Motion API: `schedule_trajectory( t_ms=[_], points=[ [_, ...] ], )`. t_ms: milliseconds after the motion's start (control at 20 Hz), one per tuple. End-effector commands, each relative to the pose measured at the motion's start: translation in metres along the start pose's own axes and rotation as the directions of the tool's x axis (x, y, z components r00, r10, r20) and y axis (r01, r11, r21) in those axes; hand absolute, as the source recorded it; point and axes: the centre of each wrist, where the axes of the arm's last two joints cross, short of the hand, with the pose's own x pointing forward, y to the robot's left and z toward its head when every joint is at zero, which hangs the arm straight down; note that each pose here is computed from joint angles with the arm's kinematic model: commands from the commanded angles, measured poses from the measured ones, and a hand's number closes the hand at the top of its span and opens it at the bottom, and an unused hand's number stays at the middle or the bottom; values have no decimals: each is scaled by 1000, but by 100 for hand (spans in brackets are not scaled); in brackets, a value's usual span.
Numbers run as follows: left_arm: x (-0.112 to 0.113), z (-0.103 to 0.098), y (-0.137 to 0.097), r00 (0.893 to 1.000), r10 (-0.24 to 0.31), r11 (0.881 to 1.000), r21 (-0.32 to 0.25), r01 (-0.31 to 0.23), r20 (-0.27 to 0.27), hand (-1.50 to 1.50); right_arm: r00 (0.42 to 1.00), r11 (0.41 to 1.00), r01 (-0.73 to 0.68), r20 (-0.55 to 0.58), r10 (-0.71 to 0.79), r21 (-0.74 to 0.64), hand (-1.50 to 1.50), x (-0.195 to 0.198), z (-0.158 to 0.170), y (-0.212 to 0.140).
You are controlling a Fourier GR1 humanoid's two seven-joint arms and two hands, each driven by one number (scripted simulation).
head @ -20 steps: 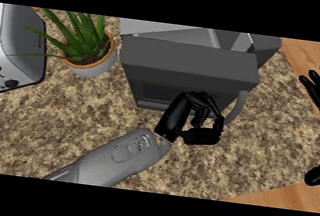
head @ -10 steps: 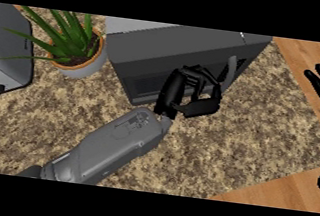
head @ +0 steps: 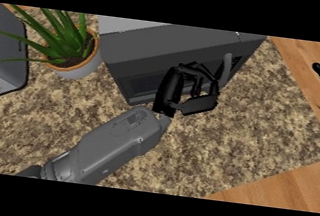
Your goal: Pick up the milk, place it into the microwave and close the microwave
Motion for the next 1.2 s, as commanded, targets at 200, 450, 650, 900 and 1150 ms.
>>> schedule_trajectory(
  t_ms=[200,450,650,900,1150],
  points=[
    [6,-20,6,1000,11,999,40,-12,25,150,1000,1000,17,24,-17,23,-150,8,-7,-3],
    [1,-18,8,999,9,999,53,-11,42,150,1000,1000,13,14,-13,28,-150,17,-8,-8],
    [1,-19,9,998,16,999,51,-19,55,150,1000,999,13,21,-14,33,-150,19,-13,-8],
    [0,-19,9,997,17,998,57,-21,72,150,1000,999,6,20,-7,34,-150,27,-17,-12],
    [-4,-17,10,997,18,998,64,-23,78,150,1000,999,-7,16,7,36,-150,35,-18,-17]
  ],
)
